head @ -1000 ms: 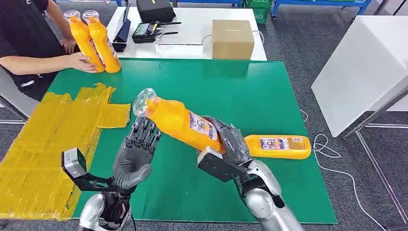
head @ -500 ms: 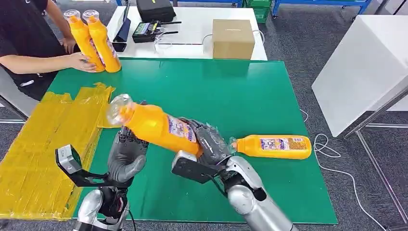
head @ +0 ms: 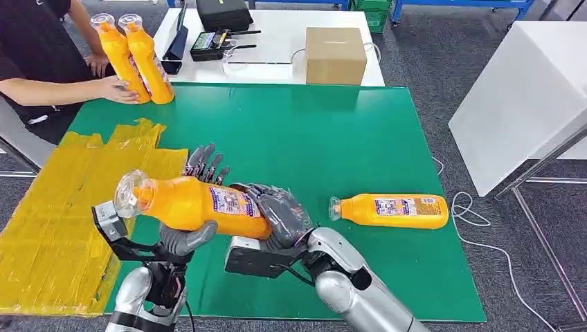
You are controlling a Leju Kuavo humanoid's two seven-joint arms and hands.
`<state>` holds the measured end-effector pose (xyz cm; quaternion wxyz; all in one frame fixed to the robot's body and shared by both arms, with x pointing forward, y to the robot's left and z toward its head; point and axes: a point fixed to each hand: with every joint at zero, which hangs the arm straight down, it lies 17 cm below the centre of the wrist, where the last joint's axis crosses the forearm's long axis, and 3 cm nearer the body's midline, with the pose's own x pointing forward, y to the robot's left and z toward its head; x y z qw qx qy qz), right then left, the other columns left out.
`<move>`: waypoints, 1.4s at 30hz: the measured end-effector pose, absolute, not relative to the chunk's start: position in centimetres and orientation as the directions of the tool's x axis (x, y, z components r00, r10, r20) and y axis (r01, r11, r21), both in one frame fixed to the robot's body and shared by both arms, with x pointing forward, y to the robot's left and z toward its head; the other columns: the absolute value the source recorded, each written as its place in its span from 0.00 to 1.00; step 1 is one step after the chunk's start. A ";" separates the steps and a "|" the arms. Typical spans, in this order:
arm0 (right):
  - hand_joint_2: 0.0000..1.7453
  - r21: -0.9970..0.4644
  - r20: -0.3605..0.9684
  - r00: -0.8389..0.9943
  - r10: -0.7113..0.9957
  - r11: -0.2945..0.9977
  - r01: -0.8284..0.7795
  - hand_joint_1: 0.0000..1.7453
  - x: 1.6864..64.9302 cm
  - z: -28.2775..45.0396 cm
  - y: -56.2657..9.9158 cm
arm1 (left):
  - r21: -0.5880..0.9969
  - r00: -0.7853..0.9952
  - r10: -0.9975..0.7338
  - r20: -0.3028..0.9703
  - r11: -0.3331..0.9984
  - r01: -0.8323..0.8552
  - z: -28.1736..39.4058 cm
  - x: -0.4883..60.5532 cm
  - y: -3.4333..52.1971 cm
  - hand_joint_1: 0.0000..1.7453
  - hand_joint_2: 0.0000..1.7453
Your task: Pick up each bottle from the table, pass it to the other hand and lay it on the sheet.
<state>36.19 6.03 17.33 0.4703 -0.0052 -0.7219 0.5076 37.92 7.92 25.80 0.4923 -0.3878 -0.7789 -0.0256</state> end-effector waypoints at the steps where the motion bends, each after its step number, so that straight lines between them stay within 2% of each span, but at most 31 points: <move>1: 1.00 -0.740 0.671 -0.559 0.486 0.481 -0.470 1.00 36.2 17.3 6.1 | -0.342 -0.214 0.578 0.787 0.699 0.628 25.7 38.0 7.9 0.00 1.00; 3: 1.00 -0.740 0.671 -0.559 0.487 0.478 -0.472 1.00 36.2 17.3 6.1 | -0.336 -0.216 0.569 0.794 0.705 0.625 25.5 38.1 7.9 0.00 1.00; 4: 1.00 -0.740 0.672 -0.559 0.486 0.477 -0.475 1.00 36.2 17.2 6.2 | -0.333 -0.217 0.563 0.798 0.711 0.620 25.4 38.2 7.9 0.03 1.00; 5: 1.00 -0.740 0.672 -0.559 0.486 0.474 -0.477 1.00 36.2 17.2 6.3 | -0.332 -0.218 0.559 0.800 0.714 0.616 25.3 38.3 7.9 1.00 1.00; 12: 1.00 -0.745 0.667 -0.565 0.485 0.447 -0.495 1.00 36.3 17.2 7.3 | -0.339 -0.237 0.562 0.792 0.728 0.596 24.9 38.7 9.1 1.00 1.00; 22: 1.00 -0.714 0.699 -0.563 0.440 0.391 -0.580 1.00 35.6 18.1 14.3 | -0.327 -0.345 0.562 0.751 0.772 0.546 24.5 39.3 16.6 1.00 1.00; 30: 1.00 -0.707 0.706 -0.544 0.453 0.406 -0.579 1.00 36.0 17.0 13.6 | -0.317 -0.339 0.525 0.780 0.800 0.509 23.8 39.2 16.4 1.00 1.00; 31: 1.00 -0.707 0.706 -0.543 0.454 0.412 -0.574 0.00 35.9 16.7 12.8 | -0.317 -0.334 0.516 0.789 0.807 0.499 23.7 39.1 15.9 1.00 1.00; 33: 1.00 -0.710 0.704 -0.548 0.451 0.428 -0.559 0.00 35.7 16.3 11.2 | -0.325 -0.324 0.511 0.796 0.813 0.483 23.6 38.9 14.8 1.00 1.00; 34: 0.00 -0.711 0.703 -0.549 0.452 0.439 -0.549 0.00 35.7 16.0 10.4 | -0.330 -0.321 0.509 0.799 0.816 0.475 23.6 38.9 14.4 1.00 1.00; 42: 0.00 -0.694 0.715 -0.544 0.439 0.544 -0.472 0.00 35.7 17.1 6.2 | -0.324 -0.336 0.493 0.803 0.833 0.448 23.8 38.4 14.1 1.00 1.00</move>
